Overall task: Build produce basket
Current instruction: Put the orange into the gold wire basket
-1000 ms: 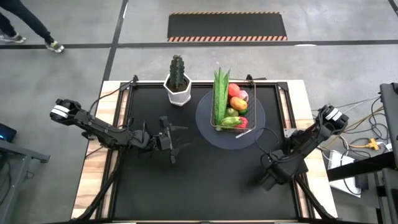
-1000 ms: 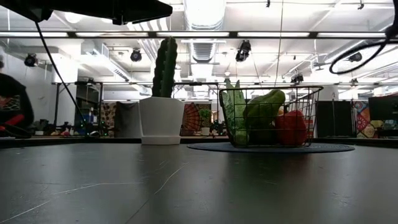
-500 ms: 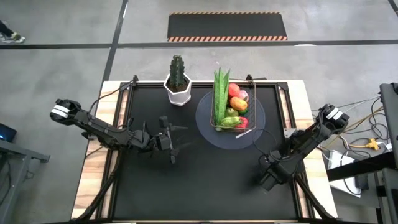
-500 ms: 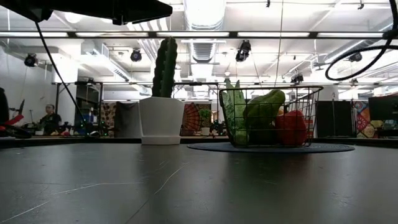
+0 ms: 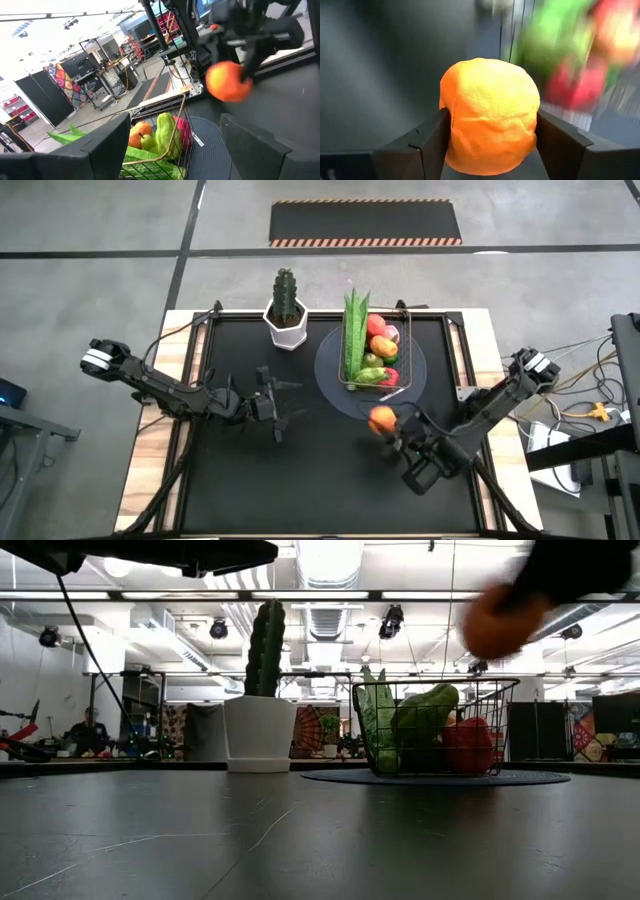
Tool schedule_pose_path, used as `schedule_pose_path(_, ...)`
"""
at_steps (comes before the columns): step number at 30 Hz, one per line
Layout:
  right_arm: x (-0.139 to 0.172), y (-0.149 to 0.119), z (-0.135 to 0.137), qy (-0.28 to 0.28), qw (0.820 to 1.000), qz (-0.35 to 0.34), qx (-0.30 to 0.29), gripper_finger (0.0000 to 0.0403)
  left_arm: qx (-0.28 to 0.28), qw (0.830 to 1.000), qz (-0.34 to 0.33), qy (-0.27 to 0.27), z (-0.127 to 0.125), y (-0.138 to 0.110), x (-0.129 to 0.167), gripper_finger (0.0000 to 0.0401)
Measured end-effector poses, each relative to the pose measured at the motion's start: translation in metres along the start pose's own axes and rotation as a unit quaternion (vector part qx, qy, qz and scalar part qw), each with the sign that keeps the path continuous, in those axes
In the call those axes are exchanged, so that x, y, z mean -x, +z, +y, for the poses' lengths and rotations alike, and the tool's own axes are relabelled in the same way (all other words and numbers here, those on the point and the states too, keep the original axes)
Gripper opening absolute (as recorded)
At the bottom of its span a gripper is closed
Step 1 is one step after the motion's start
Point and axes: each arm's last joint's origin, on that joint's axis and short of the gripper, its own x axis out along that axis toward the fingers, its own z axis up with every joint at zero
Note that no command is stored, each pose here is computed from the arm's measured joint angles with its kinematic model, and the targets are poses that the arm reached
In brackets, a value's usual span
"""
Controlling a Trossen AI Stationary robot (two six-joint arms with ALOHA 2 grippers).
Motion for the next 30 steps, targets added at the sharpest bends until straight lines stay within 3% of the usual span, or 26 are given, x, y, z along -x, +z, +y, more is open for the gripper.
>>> schedule_pose_path(3,-0.002,0.017,0.0,-0.036,0.989,-0.132,0.048,0.0242,0.009,1.0,-0.011,0.005,0.001,0.002,0.0,0.029)
schedule_pose_path(6,-0.012,0.032,-0.005,-0.093,0.97,-0.208,0.083,0.0242,0.036,0.999,-0.018,0.008,0.002,0.004,0.0,0.029)
schedule_pose_path(11,-0.047,0.067,-0.025,-0.193,0.944,-0.266,0.025,0.0242,0.086,0.996,-0.02,0.008,0.002,0.004,0.0,0.029)
schedule_pose_path(14,-0.077,0.09,-0.049,-0.258,0.941,-0.22,0.0,0.0242,0.107,0.994,-0.019,0.007,0.002,0.004,0.0,0.029)
schedule_pose_path(19,-0.125,0.118,-0.094,-0.309,0.95,-0.051,-0.002,0.0242,0.132,0.991,-0.019,0.006,0.002,0.004,0.0,0.029)
schedule_pose_path(22,-0.145,0.129,-0.114,-0.29,0.956,0.027,0.009,0.0242,0.155,0.988,-0.018,0.006,0.002,0.004,0.0,0.029)
schedule_pose_path(25,-0.159,0.139,-0.126,-0.233,0.969,0.078,0.013,0.0242,0.165,0.986,-0.013,0.004,0.0,0.002,-0.001,0.029)
schedule_pose_path(28,-0.17,0.148,-0.136,-0.173,0.98,0.101,0.008,0.0242,0.165,0.986,-0.01,0.003,-0.002,0.0,-0.002,0.029)
schedule_pose_path(30,-0.174,0.151,-0.143,-0.166,0.981,0.104,0.002,0.0242,0.164,0.986,-0.008,0.002,-0.002,-0.001,-0.003,0.029)
